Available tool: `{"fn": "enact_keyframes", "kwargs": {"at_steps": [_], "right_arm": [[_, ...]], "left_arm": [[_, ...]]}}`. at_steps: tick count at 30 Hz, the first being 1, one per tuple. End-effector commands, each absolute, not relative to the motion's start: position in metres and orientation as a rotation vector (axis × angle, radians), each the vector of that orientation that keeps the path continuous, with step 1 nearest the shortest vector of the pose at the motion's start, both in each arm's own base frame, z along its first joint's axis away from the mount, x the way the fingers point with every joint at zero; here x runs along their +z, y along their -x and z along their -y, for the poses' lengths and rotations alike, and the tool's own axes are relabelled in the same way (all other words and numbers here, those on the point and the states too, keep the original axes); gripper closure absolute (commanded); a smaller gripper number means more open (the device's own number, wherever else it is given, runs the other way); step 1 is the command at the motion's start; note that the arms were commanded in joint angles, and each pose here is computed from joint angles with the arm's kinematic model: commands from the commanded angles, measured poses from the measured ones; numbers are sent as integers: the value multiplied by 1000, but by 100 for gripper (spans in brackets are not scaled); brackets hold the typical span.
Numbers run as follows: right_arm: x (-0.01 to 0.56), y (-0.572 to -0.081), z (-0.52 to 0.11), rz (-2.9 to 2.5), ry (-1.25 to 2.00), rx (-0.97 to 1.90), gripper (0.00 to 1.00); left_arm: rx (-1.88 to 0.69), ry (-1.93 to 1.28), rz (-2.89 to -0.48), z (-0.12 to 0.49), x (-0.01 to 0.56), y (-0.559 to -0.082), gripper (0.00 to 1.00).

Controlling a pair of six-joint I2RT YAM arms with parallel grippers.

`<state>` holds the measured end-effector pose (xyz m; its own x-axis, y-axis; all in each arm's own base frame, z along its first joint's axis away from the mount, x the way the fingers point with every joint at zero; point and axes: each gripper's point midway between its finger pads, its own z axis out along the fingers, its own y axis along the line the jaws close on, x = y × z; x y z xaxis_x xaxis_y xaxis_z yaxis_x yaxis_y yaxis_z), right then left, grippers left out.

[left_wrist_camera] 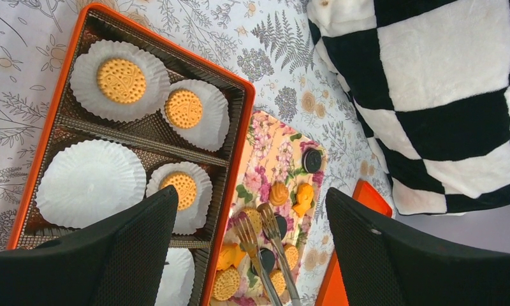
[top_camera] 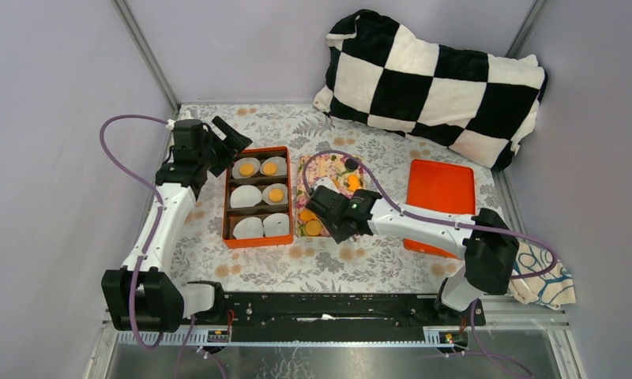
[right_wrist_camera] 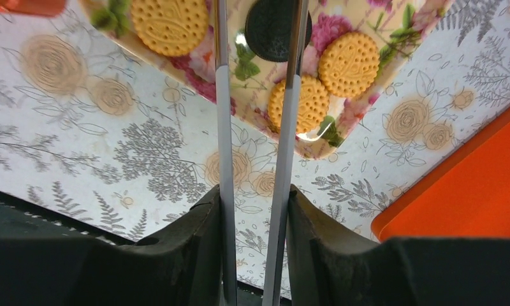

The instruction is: Pack the cookies

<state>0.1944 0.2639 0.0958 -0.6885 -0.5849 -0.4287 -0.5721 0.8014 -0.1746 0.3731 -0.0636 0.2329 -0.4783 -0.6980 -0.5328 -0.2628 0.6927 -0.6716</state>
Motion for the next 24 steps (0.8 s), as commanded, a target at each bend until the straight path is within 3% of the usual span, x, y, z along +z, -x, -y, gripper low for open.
{"fn": "enact_keyframes", "kwargs": {"at_steps": [1, 13, 24], "right_arm": [[144, -209, -287, -2405, 809, 64, 83], [203, -238, -328, -2241, 809, 171, 84], [189, -248, -427, -2216, 997, 422, 82]], "left_arm": [[-688, 722, -2021, 65, 241, -377, 10], [-627, 722, -1974, 54, 265, -381, 10], [-476, 743, -1880, 25, 317, -389, 8]]}}
